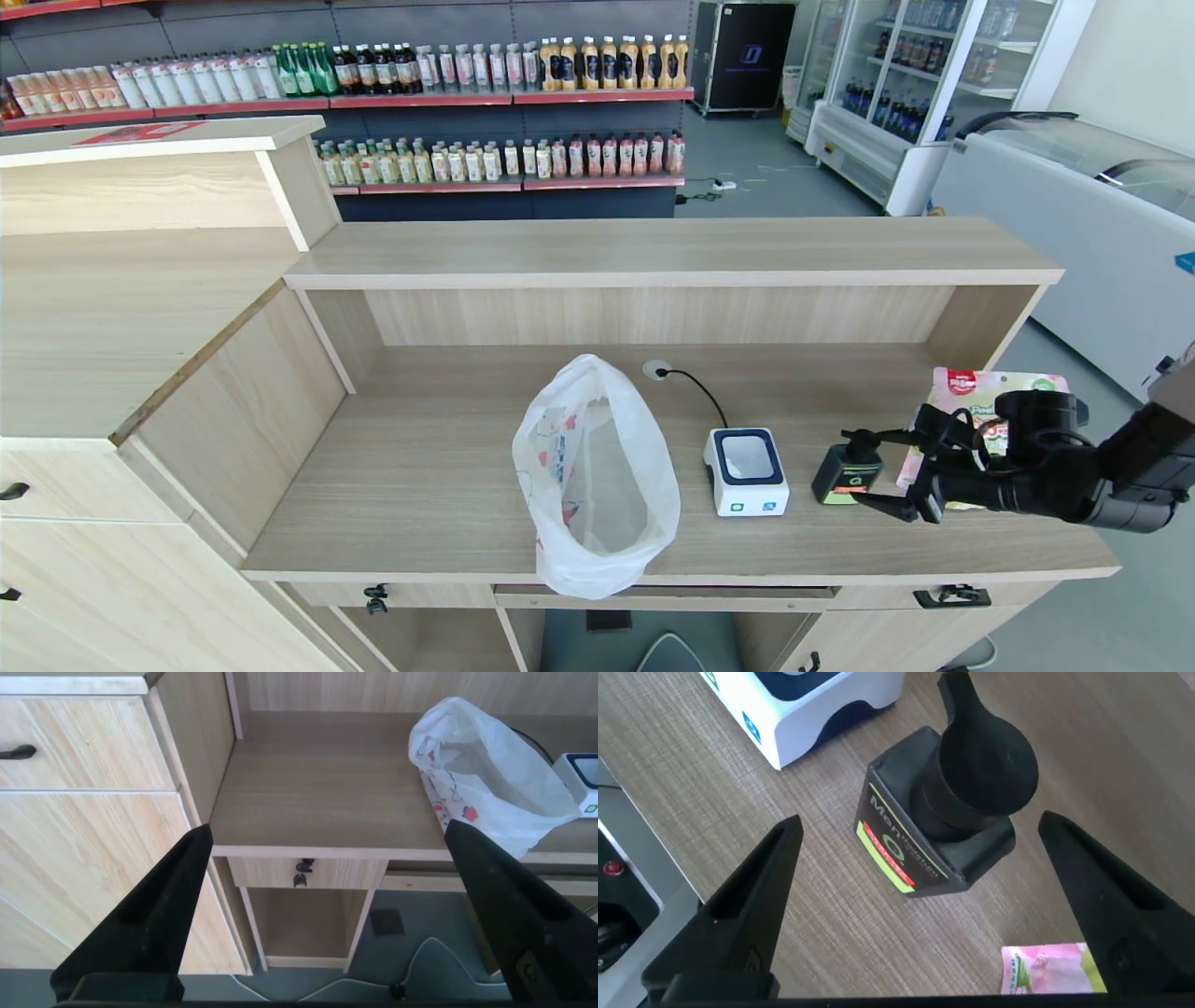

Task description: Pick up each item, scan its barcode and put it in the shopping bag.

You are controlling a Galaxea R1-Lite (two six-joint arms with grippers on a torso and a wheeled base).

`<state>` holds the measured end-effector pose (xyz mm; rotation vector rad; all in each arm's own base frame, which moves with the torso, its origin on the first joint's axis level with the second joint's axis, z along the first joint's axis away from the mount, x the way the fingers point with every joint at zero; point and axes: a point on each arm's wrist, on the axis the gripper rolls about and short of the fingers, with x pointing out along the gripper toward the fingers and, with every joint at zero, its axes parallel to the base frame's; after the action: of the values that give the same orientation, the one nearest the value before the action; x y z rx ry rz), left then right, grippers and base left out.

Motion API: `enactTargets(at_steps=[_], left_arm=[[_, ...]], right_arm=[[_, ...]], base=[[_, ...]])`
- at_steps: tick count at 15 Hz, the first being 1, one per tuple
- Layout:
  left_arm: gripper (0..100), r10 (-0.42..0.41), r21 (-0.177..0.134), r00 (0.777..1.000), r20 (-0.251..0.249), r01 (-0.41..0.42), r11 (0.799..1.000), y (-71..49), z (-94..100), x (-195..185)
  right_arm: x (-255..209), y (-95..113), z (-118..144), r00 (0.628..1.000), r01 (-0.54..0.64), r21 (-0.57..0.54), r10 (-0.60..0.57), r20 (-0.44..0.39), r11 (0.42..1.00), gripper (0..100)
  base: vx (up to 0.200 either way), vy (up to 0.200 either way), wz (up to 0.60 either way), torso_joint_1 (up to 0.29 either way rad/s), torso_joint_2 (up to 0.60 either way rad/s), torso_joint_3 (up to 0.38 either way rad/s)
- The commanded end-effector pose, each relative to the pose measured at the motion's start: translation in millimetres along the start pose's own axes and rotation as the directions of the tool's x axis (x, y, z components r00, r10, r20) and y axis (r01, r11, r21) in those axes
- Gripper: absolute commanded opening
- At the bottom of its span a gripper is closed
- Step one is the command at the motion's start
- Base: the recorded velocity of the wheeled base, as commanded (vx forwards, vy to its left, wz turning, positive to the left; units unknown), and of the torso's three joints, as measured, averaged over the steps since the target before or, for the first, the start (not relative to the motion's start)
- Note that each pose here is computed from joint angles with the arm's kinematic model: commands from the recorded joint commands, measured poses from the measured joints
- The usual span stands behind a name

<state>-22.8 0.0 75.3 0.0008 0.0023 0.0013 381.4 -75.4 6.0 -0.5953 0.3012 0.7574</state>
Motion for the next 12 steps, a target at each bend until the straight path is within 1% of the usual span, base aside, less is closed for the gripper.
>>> enactTargets(at_steps=[1,6,10,11,12], left_arm=[[100,0.000,0.001,1.000,0.001,0.000,1.000,0.0,0.0,0],[100,0.000,-0.001,1.000,0.001,0.000,1.000,0.0,0.0,0],[100,0.000,0.001,1.000,0.001,0.000,1.000,0.0,0.0,0],[100,0.000,0.001,1.000,0.001,0.000,1.000,0.0,0.0,0],[100,0.000,0.001,1.000,0.001,0.000,1.000,0.0,0.0,0]], right_arm=[[10,3,-1,1.000,-0.013,-0.004,0.013,0.003,1.000,100],[23,8,-8,0.999,-0.035,-0.002,0.035,0.000,0.999,100],[33,4,-8,0.999,-0.034,-0.016,0.034,0.012,0.999,100],[35,3,-7,0.999,-0.035,-0.019,0.035,0.015,0.999,0],[39,4,-8,0.999,-0.041,-0.018,0.041,0.017,0.999,0]], base=[[0.000,0.000,0.00,0.000,0.00,0.000],[0.000,0.000,0.00,0.000,0.00,0.000],[0.000,0.000,0.00,0.000,0.00,0.000],[0.000,0.000,0.00,0.000,0.00,0.000],[0.000,0.000,0.00,0.000,0.00,0.000]])
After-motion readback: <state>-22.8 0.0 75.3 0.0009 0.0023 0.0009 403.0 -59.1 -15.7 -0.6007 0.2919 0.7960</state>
